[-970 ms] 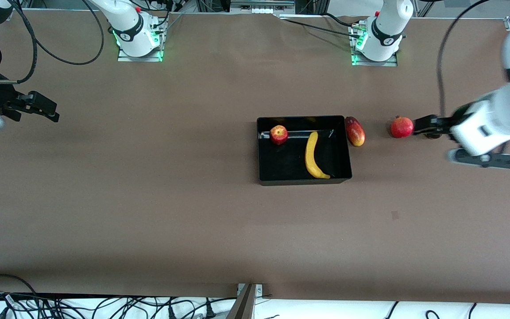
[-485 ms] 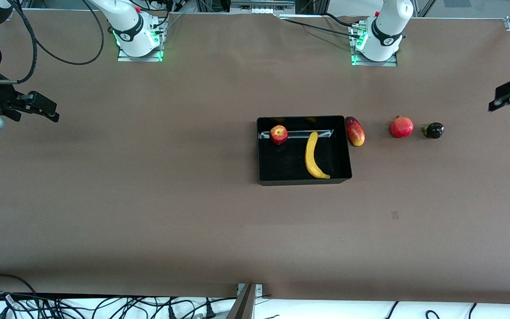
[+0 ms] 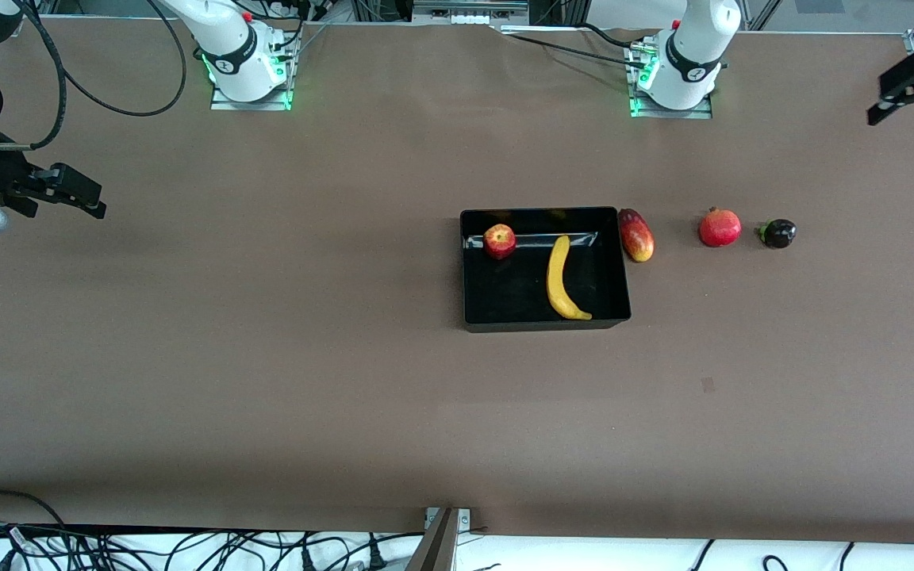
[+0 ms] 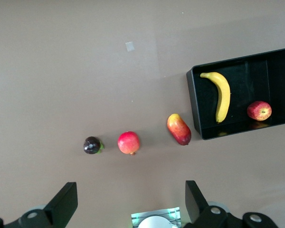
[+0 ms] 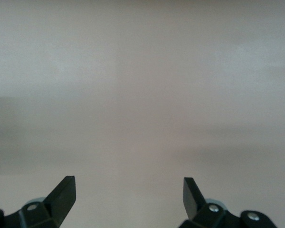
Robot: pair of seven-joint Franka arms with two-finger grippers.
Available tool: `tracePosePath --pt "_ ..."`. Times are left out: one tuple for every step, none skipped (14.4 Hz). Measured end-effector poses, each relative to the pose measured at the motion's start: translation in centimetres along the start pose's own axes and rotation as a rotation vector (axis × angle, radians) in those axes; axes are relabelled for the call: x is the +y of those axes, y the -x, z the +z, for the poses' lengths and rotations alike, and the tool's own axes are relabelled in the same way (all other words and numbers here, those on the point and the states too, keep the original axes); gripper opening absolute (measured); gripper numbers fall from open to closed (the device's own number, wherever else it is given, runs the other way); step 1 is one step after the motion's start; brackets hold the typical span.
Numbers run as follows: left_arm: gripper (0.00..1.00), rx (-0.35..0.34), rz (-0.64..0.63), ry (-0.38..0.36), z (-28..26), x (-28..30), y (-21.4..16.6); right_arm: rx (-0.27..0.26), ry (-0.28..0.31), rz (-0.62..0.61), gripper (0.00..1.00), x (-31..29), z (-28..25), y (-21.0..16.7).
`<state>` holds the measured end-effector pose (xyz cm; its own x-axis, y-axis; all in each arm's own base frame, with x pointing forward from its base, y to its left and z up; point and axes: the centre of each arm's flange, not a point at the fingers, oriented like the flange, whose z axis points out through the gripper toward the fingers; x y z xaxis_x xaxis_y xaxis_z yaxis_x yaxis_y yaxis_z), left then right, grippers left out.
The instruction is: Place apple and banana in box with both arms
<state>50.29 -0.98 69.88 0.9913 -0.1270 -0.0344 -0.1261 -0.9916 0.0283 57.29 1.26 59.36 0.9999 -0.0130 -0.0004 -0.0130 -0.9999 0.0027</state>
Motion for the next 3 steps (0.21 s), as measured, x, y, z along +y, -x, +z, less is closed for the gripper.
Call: tracePosePath --pt "1.00 -0.003 -0.001 -0.009 0.1 1.5 -0.1 0.000 0.000 0.000 1.00 0.0 0.0 0.0" --pt "1.00 -0.006 -0.008 -0.015 0.2 2.5 -0.1 0.000 0.000 0.000 1.00 0.0 0.0 0.0" --pt "1.00 -0.009 -0.011 -0.017 0.4 3.0 -0.1 0.000 0.000 0.000 1.00 0.0 0.0 0.0"
